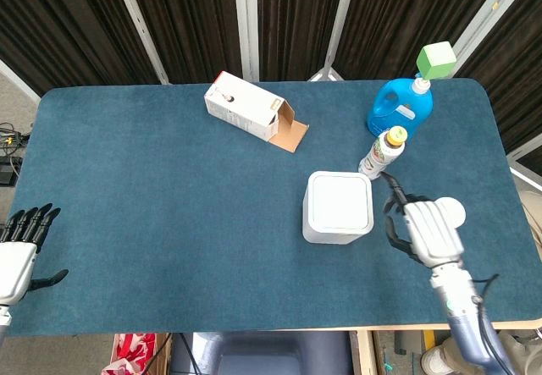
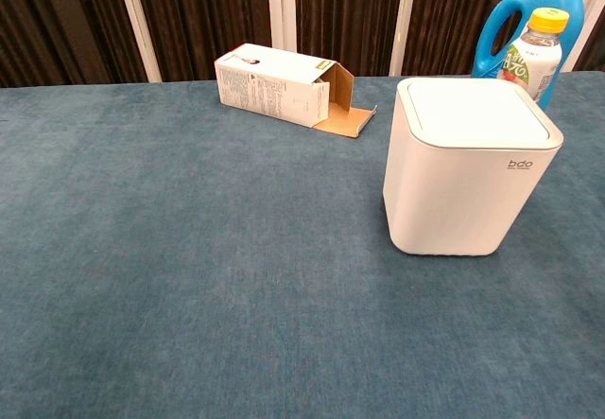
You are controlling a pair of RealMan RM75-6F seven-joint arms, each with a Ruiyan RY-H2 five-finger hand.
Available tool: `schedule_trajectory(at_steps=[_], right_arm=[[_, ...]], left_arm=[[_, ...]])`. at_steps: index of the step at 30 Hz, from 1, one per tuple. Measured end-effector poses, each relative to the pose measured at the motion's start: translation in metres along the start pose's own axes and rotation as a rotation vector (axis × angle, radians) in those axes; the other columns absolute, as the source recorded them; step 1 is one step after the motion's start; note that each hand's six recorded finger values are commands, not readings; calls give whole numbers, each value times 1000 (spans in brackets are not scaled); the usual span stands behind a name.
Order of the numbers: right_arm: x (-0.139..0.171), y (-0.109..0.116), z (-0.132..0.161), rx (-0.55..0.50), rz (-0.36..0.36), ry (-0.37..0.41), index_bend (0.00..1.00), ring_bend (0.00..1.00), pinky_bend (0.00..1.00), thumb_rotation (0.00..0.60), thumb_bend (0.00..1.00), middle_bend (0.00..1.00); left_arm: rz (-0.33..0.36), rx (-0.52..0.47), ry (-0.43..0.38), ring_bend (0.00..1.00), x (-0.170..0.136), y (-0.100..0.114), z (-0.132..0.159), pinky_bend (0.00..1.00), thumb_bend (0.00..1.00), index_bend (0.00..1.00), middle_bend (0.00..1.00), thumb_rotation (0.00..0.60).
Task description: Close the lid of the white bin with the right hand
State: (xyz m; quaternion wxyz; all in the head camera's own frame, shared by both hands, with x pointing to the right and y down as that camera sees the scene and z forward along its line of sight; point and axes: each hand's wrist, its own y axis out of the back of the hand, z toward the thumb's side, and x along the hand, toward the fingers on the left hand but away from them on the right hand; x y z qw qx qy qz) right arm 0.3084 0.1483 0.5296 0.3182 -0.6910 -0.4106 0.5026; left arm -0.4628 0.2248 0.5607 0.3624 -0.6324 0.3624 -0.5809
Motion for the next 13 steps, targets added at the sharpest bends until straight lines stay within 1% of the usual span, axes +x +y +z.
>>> schedule_trajectory(at_steps=[2,5,7,10,13], right_arm=[[13,-6,-25,38,0,-40,0,0,0,600,242,0],[36,-17,-58,80,10,-93,0,0,0,600,238,0],[52,-23,-75,100,15,-114,0,0,0,600,238,0],[73,-27,-91,124,5,-122,0,0,0,600,237,0],[82,-23,-98,144,-46,-107,0,0,0,600,238,0]], left_arm=[[1,3,-1,0,0,0,0,0,0,0,0,600],[1,7,-2,0,-1,-1,1,0,0,0,0,600],[2,10,-1,0,-1,-1,1,0,0,0,0,600],[5,17,0,0,0,-1,1,0,0,0,0,600],[6,22,6,0,2,-1,0,0,0,0,0,600]])
